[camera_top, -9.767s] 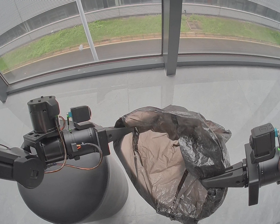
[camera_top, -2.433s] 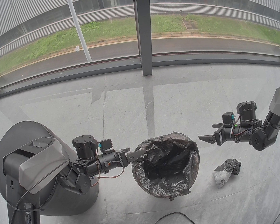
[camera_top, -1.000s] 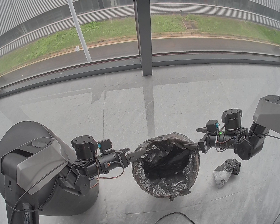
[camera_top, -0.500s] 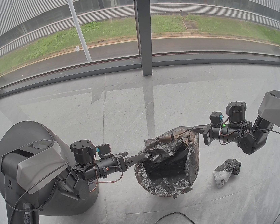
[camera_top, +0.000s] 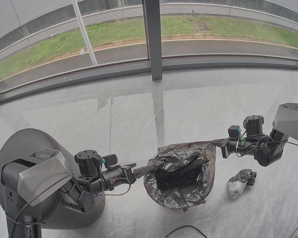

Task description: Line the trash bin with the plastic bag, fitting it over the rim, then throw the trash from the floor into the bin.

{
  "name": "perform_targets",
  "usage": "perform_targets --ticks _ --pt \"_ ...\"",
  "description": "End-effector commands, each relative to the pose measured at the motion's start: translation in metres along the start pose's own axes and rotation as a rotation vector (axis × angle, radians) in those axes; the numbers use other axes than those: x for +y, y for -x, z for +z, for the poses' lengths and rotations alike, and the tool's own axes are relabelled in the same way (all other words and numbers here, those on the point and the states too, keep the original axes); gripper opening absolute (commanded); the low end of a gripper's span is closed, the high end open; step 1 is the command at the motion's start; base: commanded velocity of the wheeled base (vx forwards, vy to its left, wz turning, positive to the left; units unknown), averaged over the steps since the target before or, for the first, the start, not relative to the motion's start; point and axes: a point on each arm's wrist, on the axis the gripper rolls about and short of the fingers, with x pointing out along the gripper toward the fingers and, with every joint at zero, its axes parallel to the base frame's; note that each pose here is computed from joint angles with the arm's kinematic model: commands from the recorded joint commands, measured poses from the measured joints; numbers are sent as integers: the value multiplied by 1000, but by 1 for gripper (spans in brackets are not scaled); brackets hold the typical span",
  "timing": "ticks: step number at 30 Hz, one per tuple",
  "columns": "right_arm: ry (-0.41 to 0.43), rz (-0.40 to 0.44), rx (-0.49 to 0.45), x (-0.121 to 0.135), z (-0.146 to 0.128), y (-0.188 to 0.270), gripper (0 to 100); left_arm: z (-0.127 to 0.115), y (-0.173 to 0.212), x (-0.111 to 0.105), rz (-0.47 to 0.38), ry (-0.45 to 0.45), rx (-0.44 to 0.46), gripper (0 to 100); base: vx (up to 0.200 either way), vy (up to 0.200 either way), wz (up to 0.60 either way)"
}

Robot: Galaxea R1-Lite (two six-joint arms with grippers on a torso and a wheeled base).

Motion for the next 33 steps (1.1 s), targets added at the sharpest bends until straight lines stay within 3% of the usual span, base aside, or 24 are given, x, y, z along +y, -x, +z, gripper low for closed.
perform_targets --ticks 1,17,22,28,33 --pt "-16 5 27 -2 -16 -6 0 -3 1 -1 -1 2 3 100 0 0 0" --pt "-13 41 33 10 -41 -13 0 -8 6 -1 4 7 8 100 0 0 0" --pt "12 19 -31 9 -15 3 0 -10 10 -1 8 7 2 100 0 0 0" --pt "10 15 -30 22 7 41 0 -18 16 -1 12 9 3 100 0 0 0" --pt "6 96 1 48 6 51 0 -23 18 -3 10 10 6 100 0 0 0"
